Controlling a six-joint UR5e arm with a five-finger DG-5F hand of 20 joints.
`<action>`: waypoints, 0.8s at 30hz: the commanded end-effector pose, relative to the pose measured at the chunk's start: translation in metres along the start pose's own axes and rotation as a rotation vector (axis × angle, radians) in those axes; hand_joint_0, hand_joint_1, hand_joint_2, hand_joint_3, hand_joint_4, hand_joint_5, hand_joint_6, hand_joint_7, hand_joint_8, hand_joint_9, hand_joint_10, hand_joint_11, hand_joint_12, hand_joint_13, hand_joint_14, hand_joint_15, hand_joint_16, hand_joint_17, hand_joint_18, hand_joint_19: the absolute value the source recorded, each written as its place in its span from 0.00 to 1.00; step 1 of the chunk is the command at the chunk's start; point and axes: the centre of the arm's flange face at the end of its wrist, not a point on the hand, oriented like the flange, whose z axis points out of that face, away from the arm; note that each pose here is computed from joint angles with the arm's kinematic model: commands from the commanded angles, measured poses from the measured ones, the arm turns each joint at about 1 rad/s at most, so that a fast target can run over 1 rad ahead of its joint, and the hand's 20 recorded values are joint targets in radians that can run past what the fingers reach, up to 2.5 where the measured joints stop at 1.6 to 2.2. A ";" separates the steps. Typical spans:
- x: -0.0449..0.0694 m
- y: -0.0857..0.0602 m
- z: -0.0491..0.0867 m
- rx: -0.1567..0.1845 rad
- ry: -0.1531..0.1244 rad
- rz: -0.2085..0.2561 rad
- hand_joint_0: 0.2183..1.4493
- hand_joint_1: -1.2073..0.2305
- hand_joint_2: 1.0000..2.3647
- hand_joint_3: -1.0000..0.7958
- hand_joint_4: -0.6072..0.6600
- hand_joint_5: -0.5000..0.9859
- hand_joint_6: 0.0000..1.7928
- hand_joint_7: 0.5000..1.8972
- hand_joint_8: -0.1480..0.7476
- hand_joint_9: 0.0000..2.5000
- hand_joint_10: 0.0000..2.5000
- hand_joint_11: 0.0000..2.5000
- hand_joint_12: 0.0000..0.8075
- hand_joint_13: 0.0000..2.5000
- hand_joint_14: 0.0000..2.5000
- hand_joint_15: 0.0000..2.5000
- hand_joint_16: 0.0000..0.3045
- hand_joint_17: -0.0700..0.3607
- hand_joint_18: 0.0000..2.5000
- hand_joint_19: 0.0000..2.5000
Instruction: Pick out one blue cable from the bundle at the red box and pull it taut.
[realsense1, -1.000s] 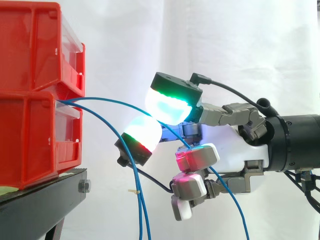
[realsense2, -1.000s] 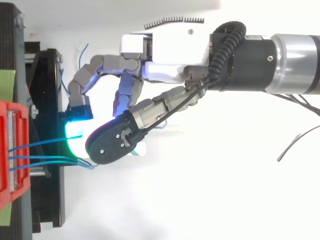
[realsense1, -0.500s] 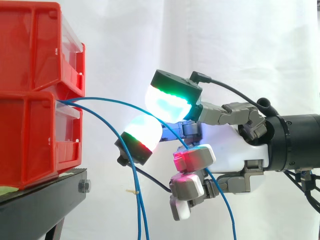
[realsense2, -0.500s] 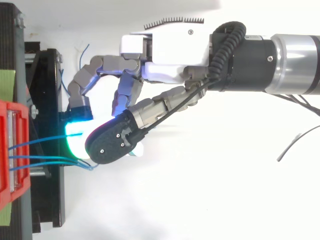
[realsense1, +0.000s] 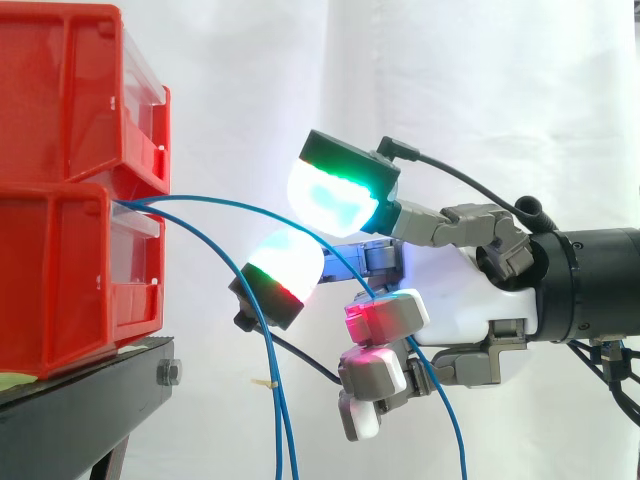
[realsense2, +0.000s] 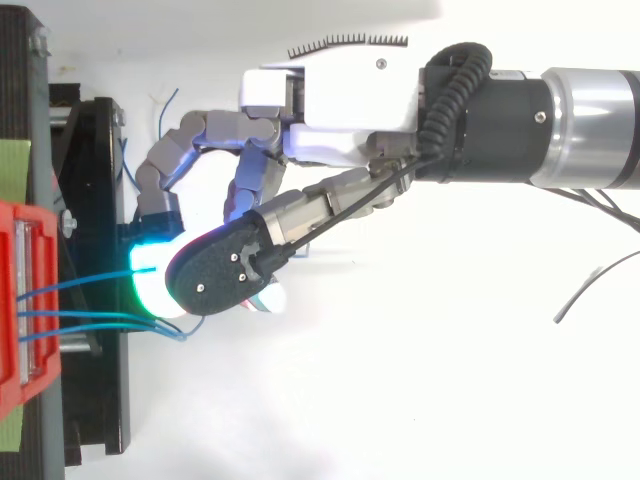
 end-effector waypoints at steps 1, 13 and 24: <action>0.000 0.000 0.000 0.000 0.000 0.000 0.29 0.49 0.01 0.37 0.48 0.23 0.51 0.28 0.46 0.53 0.01 0.38 0.44 0.45 0.01 0.31 0.18 0.45 0.32 0.30; 0.000 0.001 0.000 -0.002 0.000 0.000 0.29 0.44 0.01 0.45 0.49 0.24 0.51 0.27 0.49 0.54 0.01 0.37 0.47 0.47 0.01 0.31 0.20 0.48 0.34 0.28; 0.000 0.001 0.000 -0.002 0.000 0.000 0.29 0.42 0.01 0.47 0.46 0.23 0.52 0.29 0.48 0.52 0.01 0.37 0.45 0.46 0.01 0.30 0.19 0.47 0.34 0.28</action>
